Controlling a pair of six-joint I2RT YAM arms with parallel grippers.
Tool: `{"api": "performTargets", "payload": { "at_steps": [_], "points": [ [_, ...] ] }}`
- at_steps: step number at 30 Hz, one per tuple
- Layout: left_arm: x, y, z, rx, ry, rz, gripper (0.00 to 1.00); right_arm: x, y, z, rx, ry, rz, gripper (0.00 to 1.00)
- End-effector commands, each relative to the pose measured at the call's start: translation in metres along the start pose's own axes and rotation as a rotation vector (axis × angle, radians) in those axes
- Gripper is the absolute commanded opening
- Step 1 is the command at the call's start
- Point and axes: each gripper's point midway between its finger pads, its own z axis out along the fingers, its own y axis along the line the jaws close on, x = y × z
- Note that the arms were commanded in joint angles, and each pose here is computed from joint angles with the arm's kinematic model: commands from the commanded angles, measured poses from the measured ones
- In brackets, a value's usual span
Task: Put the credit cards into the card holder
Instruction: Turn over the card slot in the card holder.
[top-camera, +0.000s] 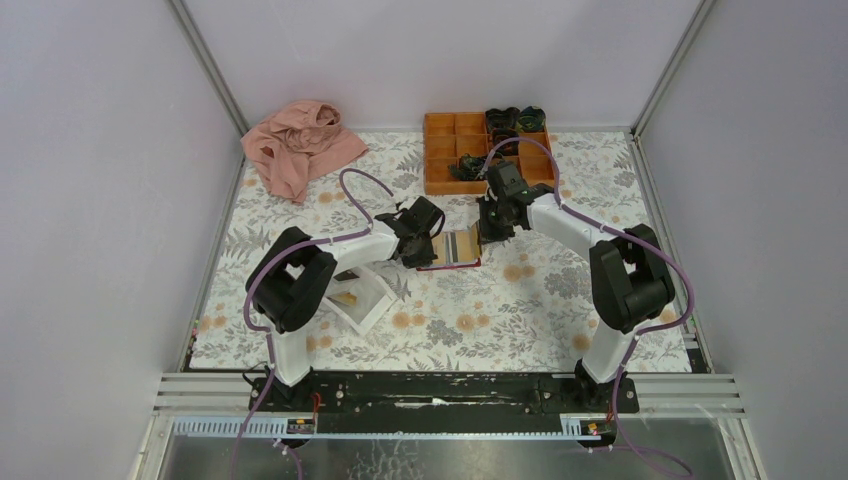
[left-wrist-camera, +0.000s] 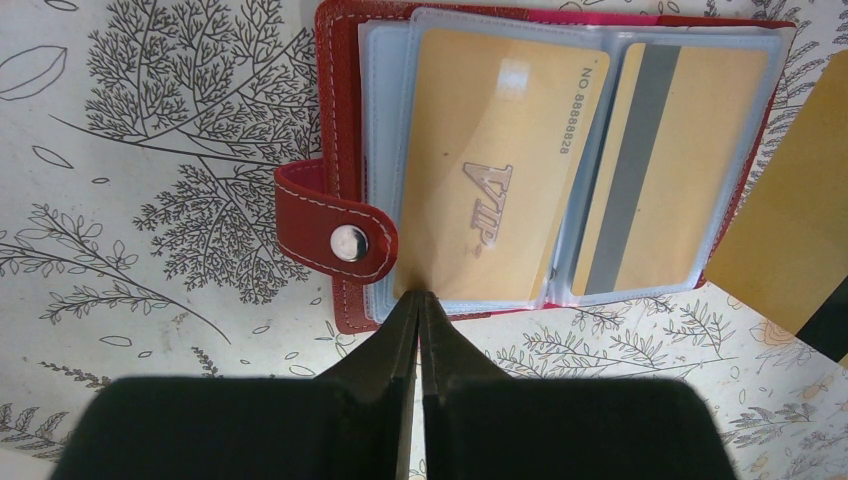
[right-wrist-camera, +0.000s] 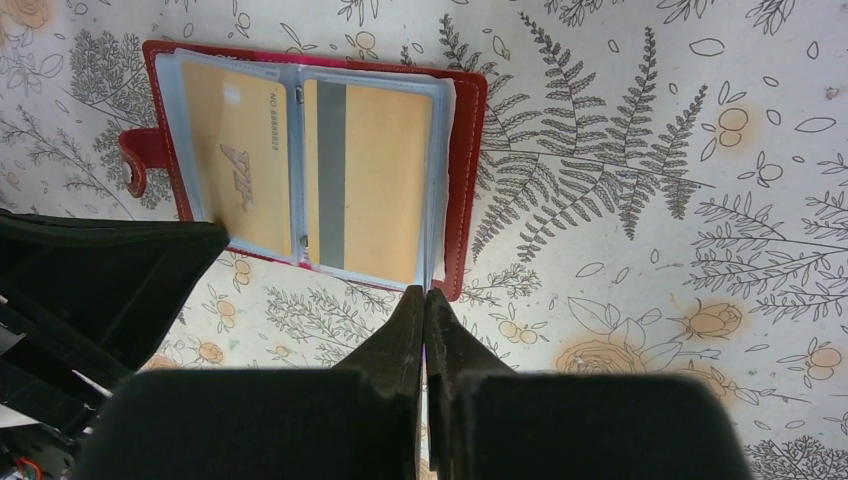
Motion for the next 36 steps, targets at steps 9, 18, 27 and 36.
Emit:
{"api": "performTargets", "payload": {
  "at_steps": [9, 18, 27, 36],
  "points": [
    [0.011, 0.009, 0.009, -0.039, 0.036, 0.016, 0.06, -0.001, 0.001, -0.006, 0.005, -0.017, -0.018, 0.00],
    [0.011, 0.010, 0.009, -0.040, 0.038, 0.015, 0.06, 0.004, -0.001, -0.001, 0.001, -0.002, -0.014, 0.00],
    [0.012, 0.011, 0.010, -0.042, 0.041, 0.013, 0.06, -0.001, 0.008, -0.005, -0.033, -0.016, -0.001, 0.00],
    [0.012, 0.010, 0.011, -0.041, 0.042, 0.012, 0.06, -0.007, 0.008, -0.013, -0.022, -0.032, -0.010, 0.00]
  ]
}}
